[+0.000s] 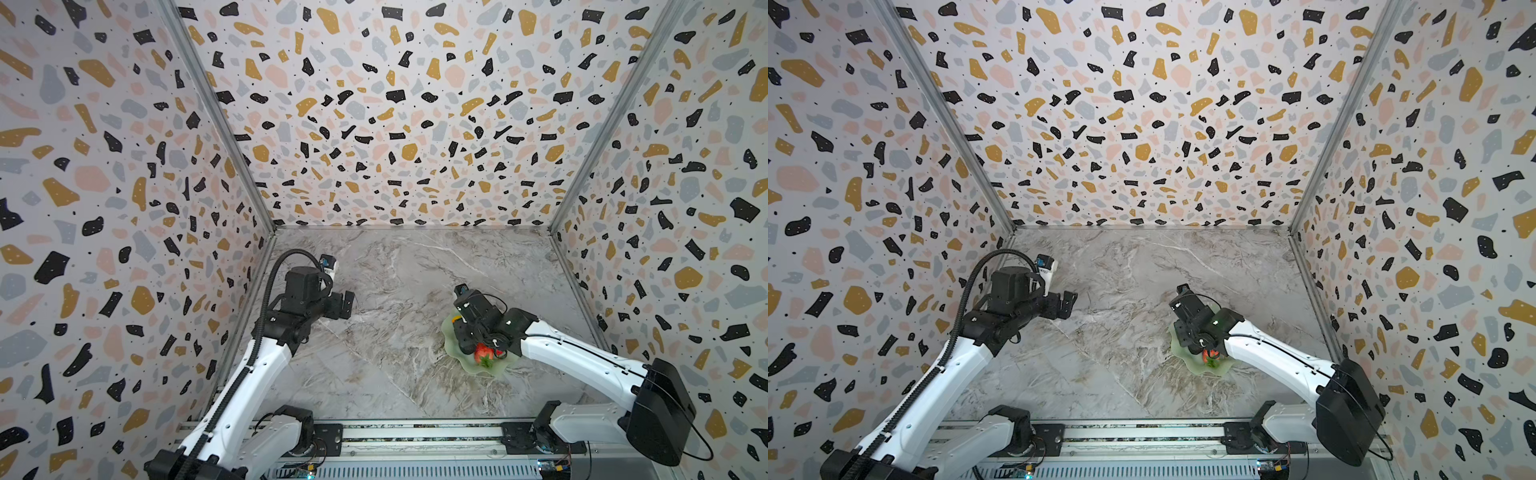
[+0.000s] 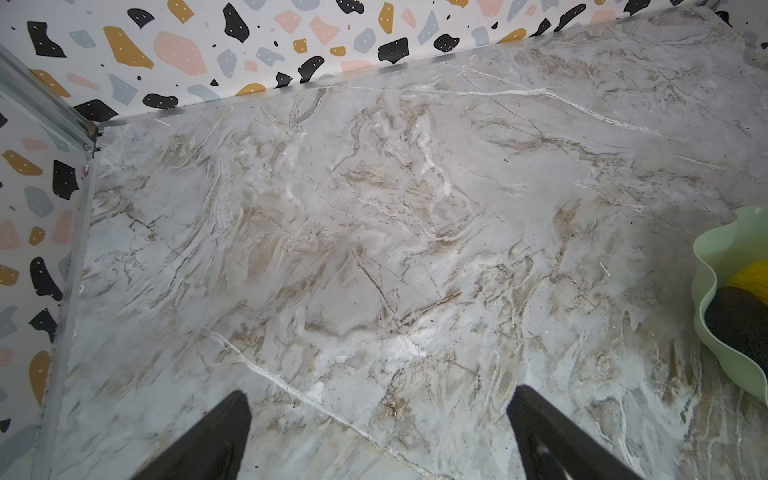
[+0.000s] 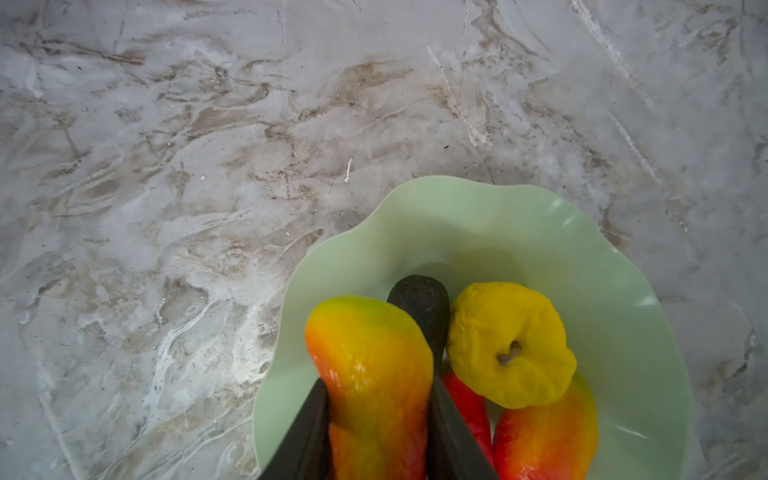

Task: Place and organize the fake fruits in the fruit bowl
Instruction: 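Carry the second mango into the green bowl, then open the right gripper to release the mango in the bowl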

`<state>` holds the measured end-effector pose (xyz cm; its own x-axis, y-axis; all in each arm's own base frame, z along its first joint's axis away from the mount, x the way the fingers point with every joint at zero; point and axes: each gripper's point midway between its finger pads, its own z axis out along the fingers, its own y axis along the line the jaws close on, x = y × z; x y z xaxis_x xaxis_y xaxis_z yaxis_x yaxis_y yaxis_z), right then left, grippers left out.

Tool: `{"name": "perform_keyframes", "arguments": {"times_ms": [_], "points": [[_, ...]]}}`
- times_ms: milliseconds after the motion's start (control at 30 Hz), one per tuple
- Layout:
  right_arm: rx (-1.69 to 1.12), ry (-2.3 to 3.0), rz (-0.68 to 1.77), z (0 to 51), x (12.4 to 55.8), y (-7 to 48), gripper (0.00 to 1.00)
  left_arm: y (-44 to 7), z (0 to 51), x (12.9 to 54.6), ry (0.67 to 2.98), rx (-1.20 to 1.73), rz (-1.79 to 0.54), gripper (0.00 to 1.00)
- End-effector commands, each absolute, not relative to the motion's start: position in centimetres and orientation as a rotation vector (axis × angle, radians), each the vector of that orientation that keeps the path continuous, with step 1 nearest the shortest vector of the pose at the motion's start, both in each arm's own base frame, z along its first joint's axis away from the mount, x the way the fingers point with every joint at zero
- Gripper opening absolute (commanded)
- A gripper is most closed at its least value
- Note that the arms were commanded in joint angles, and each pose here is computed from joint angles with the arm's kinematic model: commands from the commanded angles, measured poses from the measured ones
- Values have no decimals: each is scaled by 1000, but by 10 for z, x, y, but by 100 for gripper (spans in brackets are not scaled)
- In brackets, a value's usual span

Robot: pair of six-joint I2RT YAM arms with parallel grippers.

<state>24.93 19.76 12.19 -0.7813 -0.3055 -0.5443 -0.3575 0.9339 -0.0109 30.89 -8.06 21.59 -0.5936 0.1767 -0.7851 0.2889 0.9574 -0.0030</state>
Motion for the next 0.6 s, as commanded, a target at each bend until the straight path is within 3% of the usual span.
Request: {"name": "perform_keyframes", "arguments": {"times_ms": [0, 433, 567], "points": [[-447, 2524, 183, 121, 250, 206, 24, -84, 219, 311, 2205, 332, -173, 99], [-465, 2547, 190, 107, 246, 208, 38, -83, 220, 311, 2203, 332, -167, 100], [-472, 2535, 200, 111, 245, 207, 48, -83, 220, 311, 2204, 332, -167, 100]]}}
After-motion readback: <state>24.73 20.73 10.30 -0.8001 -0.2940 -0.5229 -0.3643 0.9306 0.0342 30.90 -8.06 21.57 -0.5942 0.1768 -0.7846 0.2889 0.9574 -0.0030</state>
